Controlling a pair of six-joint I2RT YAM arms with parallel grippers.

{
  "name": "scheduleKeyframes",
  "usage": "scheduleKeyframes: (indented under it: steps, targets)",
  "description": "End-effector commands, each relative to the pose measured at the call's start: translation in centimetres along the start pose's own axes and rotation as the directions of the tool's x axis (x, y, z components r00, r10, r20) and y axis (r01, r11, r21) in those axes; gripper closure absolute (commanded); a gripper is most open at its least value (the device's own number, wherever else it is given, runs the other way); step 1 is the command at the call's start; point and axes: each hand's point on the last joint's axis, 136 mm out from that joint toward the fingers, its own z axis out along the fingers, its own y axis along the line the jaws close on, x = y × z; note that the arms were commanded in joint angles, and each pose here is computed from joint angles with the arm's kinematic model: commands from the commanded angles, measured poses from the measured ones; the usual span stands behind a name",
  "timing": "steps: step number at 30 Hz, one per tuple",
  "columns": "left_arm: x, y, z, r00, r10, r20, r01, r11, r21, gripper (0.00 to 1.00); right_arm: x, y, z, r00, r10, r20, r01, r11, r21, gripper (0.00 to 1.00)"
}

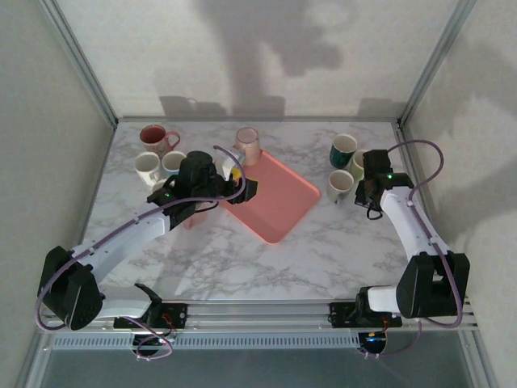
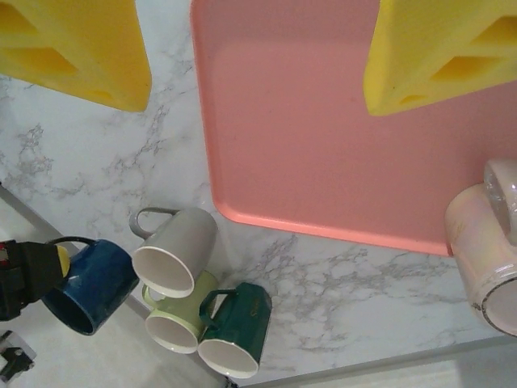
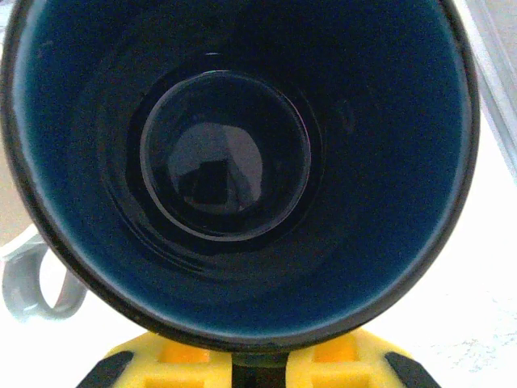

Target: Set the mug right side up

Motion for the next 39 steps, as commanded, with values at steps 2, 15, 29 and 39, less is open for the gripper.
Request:
scheduleKeyframes:
  steps: [2, 15, 29, 39]
  targets:
    - [-0.5, 0.3, -0.5, 0.999, 0.023, 0.030, -0.022, 1.000, -0.020, 0.30, -1.5, 0.0, 1.2, 0.998, 0.019, 0.062, -0.020, 1.000, 0.016, 1.00]
    - [0.1, 3.6, 0.9, 0.998, -0.060, 0.025, 0.064, 0.982, -0.177, 0.30, 0.0, 1.1, 5.3, 1.000, 0.009, -0.006, -0.009, 1.000, 0.021, 0.96]
    - [-0.2, 8.8, 2.8, 0.992, -0.062, 0.106, 0.099, 0.916, -0.390, 0.30, 1.7, 1.0, 4.2, 0.999, 0.020, -0.045, -0.021, 1.000, -0.016, 0.57]
    - [-1.1, 14.5, 6.6, 0.997, -0.067, 0.027, 0.073, 0.924, -0.375, 0.31, 1.3, 3.3, -3.9, 0.998, -0.057, -0.039, 0.044, 0.960, -0.278, 0.39]
